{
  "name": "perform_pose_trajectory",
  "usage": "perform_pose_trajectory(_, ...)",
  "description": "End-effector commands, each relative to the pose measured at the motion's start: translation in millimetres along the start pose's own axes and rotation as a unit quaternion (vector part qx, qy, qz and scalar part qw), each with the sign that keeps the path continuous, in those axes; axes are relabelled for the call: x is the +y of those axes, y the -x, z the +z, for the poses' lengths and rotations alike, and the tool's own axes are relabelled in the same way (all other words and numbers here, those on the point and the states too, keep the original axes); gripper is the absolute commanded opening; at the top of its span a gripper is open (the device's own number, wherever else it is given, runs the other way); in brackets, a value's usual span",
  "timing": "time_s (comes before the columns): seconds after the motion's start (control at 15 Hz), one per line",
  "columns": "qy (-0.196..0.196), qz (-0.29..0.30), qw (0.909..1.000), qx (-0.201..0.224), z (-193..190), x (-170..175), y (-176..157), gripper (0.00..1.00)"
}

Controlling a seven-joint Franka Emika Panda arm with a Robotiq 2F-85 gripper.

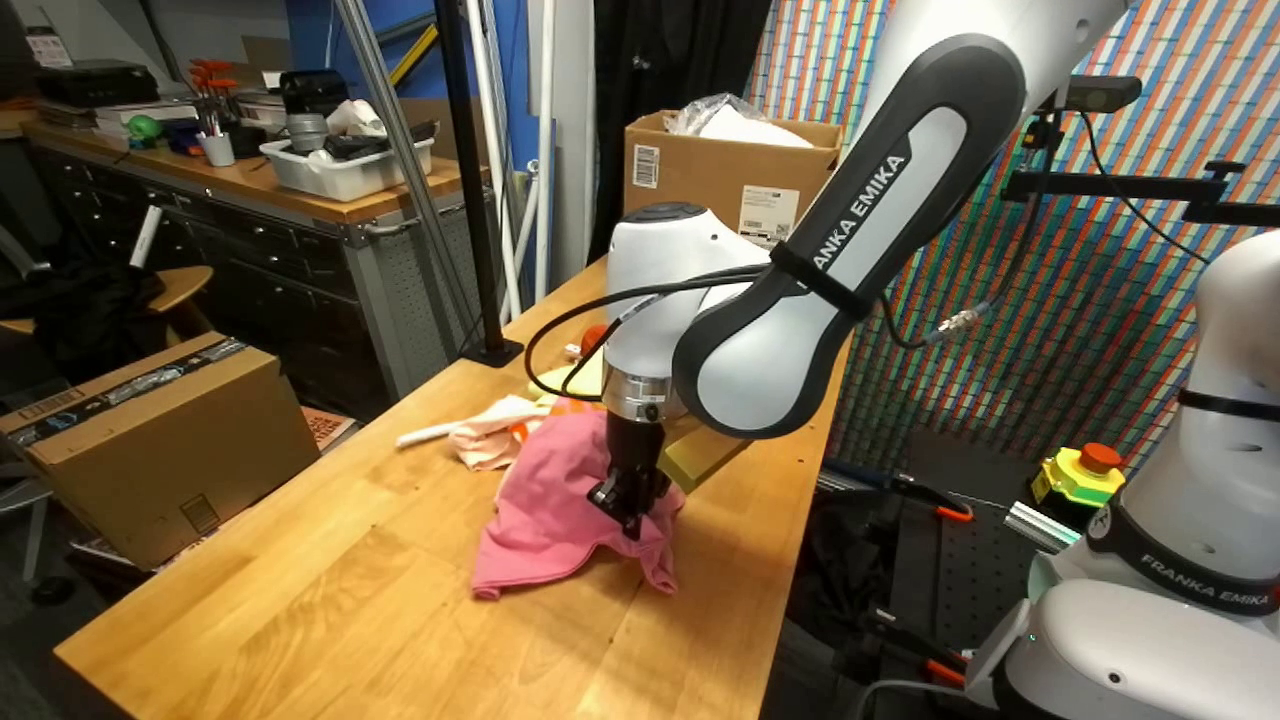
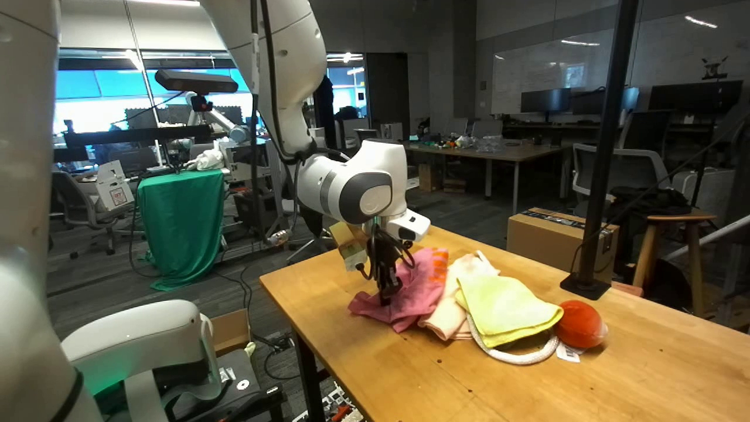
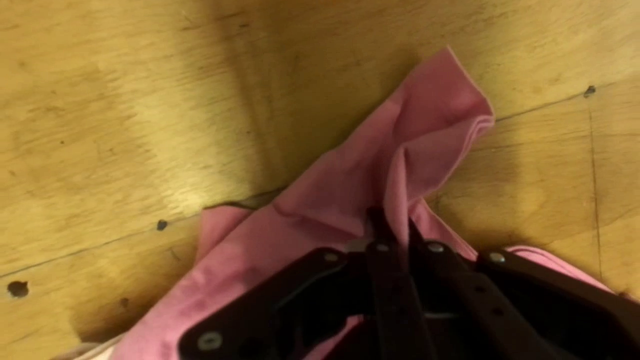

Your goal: Move the pink t-shirt and the radish to the right, move the peach t-shirt to the left, move the white cable forwards, move the yellow towel backwards

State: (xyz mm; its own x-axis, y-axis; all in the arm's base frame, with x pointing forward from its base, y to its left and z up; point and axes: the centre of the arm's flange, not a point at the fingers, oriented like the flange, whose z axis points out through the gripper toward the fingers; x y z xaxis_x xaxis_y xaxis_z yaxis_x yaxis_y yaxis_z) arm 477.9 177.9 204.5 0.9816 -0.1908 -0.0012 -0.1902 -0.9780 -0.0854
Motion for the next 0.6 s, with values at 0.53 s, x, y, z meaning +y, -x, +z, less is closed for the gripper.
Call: perform_pose_trajectory(0.53, -0.013, 0.029, 0.9935, 0.109, -98, 15, -3, 0.07)
